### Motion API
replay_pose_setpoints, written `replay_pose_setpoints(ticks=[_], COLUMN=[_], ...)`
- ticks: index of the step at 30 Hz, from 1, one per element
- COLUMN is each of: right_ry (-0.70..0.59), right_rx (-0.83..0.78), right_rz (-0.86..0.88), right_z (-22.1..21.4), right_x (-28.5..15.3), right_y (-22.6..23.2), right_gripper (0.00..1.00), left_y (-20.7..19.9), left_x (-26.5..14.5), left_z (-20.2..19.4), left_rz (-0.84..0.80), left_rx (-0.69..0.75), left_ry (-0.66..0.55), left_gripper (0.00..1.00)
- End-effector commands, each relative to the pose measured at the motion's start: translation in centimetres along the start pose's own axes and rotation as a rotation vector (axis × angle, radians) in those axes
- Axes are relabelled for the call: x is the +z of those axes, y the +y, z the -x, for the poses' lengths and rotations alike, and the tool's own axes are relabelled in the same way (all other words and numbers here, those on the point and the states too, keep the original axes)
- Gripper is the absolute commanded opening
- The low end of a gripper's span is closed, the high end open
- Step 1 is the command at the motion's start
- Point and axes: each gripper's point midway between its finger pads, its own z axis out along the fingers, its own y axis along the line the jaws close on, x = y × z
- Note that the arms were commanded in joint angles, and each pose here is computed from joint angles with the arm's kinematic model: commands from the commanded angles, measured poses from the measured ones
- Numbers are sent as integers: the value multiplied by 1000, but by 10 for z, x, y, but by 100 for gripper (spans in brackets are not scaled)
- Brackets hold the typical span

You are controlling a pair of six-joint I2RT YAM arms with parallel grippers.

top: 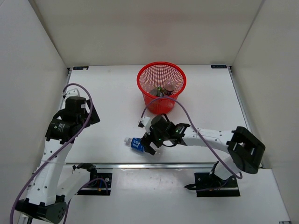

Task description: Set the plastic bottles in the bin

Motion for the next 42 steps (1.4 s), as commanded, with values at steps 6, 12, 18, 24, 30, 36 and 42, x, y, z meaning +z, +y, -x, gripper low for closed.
replay_pose_setpoints(ticks=[6,12,18,24,30,36,42], right_ry=[98,21,-362,-747,-775,-711,-771], right_rx=[-138,-102,-101,-97,-50,11,32], right_rz=[8,-43,-147,-269,-342,-381,-463], right_z=[-13,22,136,242,268,263,272], right_x=[48,37,-56,-192,-204,-178,-216], right_y=[9,1,-33,-110,-196,-228,-224], right_gripper=[99,56,41,42,44,88,99], left_y=[-5,-8,-20,-29,-37,-43,-50], left_x=[4,8,10,18,23,25,28], left_z=[4,7,17,17,19,29,26], left_rz=[-13,-17,-53,-81,-109,-113,-137], left_rx=[-1,13,11,4,-7,19,32], left_ry=[-13,-7,-16,-15,-9,-8,10], left_gripper=[98,99,99,99,99,99,99])
